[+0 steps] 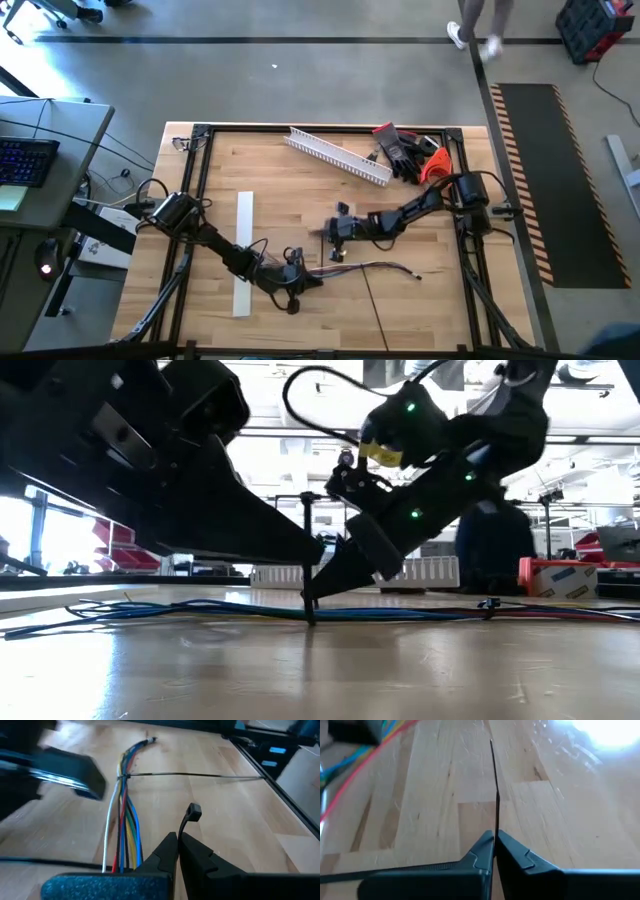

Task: Ziptie cables
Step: Wrap the zip tie on the cable

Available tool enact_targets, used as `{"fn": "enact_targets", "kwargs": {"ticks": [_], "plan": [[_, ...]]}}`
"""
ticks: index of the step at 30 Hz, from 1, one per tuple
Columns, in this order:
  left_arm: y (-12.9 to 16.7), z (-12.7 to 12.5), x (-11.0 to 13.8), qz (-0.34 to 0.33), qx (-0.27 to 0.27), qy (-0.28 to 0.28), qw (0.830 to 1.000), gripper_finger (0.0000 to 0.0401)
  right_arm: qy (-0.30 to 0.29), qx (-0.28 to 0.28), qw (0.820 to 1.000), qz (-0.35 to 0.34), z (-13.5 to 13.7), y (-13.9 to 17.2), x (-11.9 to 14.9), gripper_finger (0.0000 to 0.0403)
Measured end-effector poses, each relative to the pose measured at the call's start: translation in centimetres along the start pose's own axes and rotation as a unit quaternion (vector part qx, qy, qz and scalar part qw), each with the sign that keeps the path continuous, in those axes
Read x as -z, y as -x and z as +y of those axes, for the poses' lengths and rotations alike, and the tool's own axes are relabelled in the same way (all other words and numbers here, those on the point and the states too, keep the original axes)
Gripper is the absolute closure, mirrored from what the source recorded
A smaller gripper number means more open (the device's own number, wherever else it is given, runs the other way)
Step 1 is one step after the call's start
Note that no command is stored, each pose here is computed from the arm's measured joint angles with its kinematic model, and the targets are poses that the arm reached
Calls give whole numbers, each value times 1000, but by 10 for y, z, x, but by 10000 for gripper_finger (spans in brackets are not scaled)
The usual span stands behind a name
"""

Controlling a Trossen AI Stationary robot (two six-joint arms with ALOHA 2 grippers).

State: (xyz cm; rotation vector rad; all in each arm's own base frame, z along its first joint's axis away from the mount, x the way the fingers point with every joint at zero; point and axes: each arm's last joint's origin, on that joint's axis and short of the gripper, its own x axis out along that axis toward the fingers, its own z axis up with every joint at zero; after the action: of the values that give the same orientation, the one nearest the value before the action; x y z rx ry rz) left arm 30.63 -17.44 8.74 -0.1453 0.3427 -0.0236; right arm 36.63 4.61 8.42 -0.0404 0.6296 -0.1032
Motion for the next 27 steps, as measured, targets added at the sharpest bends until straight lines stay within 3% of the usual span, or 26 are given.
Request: {"fn": "enact_targets", "kwargs": {"ticks": [5,10,16,27], "plan": [[5,-8,3,-12,-26,9,1000,401,77,74,994,-8,25,8,3,403],[8,-11,4,-26,-55,20,998,401,173,135,975,-26,53,20,4,403],[8,-11,0,-40,-49,37,997,401,251,177,951,-43,80,33,6,403],[3,-4,-3,-30,-22,61,997,401,360,216,907,-44,105,47,6,403]]}}
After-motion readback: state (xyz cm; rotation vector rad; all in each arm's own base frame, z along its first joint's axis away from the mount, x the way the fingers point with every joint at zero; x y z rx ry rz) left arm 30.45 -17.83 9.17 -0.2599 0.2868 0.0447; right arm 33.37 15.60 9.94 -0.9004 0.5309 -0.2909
